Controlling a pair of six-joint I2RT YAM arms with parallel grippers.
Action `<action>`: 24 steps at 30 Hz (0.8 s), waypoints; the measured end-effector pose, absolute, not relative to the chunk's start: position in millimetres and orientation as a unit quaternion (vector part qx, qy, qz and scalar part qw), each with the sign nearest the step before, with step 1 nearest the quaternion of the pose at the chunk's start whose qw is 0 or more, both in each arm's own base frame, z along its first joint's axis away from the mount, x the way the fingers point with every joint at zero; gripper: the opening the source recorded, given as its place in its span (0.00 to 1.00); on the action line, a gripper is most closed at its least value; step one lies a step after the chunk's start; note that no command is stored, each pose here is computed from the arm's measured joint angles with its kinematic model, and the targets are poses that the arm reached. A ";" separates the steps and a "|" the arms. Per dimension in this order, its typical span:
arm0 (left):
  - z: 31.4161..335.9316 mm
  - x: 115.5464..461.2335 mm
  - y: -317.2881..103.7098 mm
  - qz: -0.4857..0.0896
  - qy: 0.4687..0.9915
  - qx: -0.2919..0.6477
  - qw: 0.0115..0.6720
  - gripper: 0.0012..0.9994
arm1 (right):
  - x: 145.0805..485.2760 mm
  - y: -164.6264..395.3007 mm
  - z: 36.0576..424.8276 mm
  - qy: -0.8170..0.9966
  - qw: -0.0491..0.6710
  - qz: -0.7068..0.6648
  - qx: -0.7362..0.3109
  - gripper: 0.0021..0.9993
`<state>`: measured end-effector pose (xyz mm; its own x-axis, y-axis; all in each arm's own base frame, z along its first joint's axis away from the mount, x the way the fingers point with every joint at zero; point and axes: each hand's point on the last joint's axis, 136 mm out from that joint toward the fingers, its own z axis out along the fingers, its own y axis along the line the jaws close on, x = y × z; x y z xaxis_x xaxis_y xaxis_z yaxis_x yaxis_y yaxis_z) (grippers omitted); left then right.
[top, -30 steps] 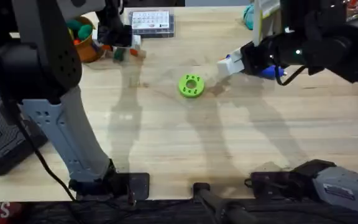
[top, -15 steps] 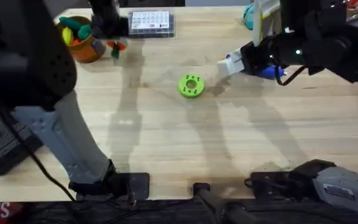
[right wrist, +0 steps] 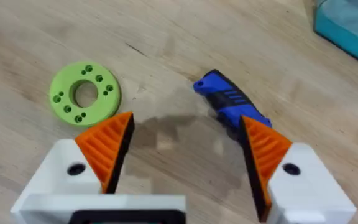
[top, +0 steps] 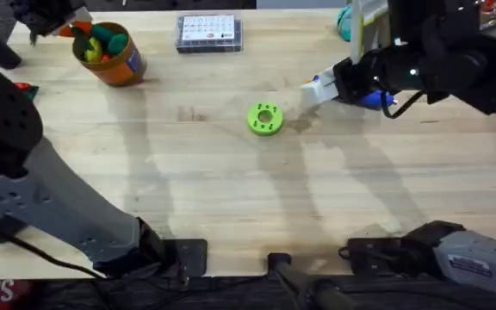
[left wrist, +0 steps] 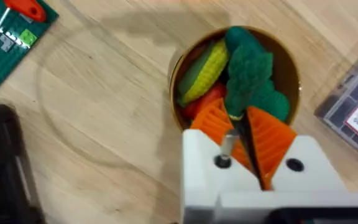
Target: Pick up the gripper from the table and insert it into the empty holder that is missing its gripper. Then pick up a screw, insert it into the mounting hole, and use the screwdriver to tighten it. Finally, clean up the table by picking up the vegetable and placing it into the bucket.
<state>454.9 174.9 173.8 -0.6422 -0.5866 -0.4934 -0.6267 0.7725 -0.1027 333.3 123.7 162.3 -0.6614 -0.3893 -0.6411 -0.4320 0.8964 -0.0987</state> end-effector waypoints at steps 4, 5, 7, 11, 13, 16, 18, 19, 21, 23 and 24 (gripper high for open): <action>162.2 457.7 171.1 0.031 0.909 -0.334 0.246 0.20 | 333.3 123.7 162.3 0.911 0.344 0.031 -0.225 0.99; 159.5 458.3 171.2 0.030 0.909 -0.336 0.244 0.32 | 333.2 123.7 162.3 0.911 0.344 0.031 -0.225 0.99; 153.4 459.4 171.1 0.029 0.910 -0.338 0.239 0.56 | 333.2 123.7 162.3 0.911 0.344 0.031 -0.225 0.99; 149.7 458.5 170.1 0.026 0.910 -0.342 0.233 0.98 | 332.5 123.4 161.6 0.912 0.342 0.031 -0.226 0.99; 149.5 455.0 167.4 0.022 0.912 -0.342 0.226 0.98 | 331.1 122.8 160.3 0.913 0.338 0.030 -0.226 0.99; 153.6 444.5 158.6 0.009 0.917 -0.339 0.209 0.98 | 327.2 121.4 156.9 0.917 0.328 0.029 -0.227 0.99; 164.8 437.6 151.4 -0.003 0.920 -0.330 0.209 0.98 | 322.0 119.4 152.6 0.921 0.315 0.027 -0.228 0.99; 173.4 434.8 146.8 -0.010 0.923 -0.320 0.214 0.98 | 320.5 118.8 151.3 0.922 0.311 0.027 -0.229 0.99; 192.9 426.1 135.3 -0.026 0.931 -0.289 0.223 0.98 | 319.7 118.6 150.6 0.923 0.309 0.027 -0.229 0.99; 234.6 396.9 102.8 -0.047 0.949 -0.204 0.235 0.98 | 319.4 118.3 151.2 0.923 0.309 0.027 -0.227 0.99; 242.3 385.9 92.2 -0.050 0.955 -0.181 0.230 0.98 | 318.9 118.2 152.4 0.923 0.311 0.028 -0.225 0.99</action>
<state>385.9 92.2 242.3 -0.8282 -0.3693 -0.4216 -0.3229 0.9292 -0.1797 318.9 118.2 152.4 -0.7053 -0.3987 -0.5862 -0.4333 0.8969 -0.0887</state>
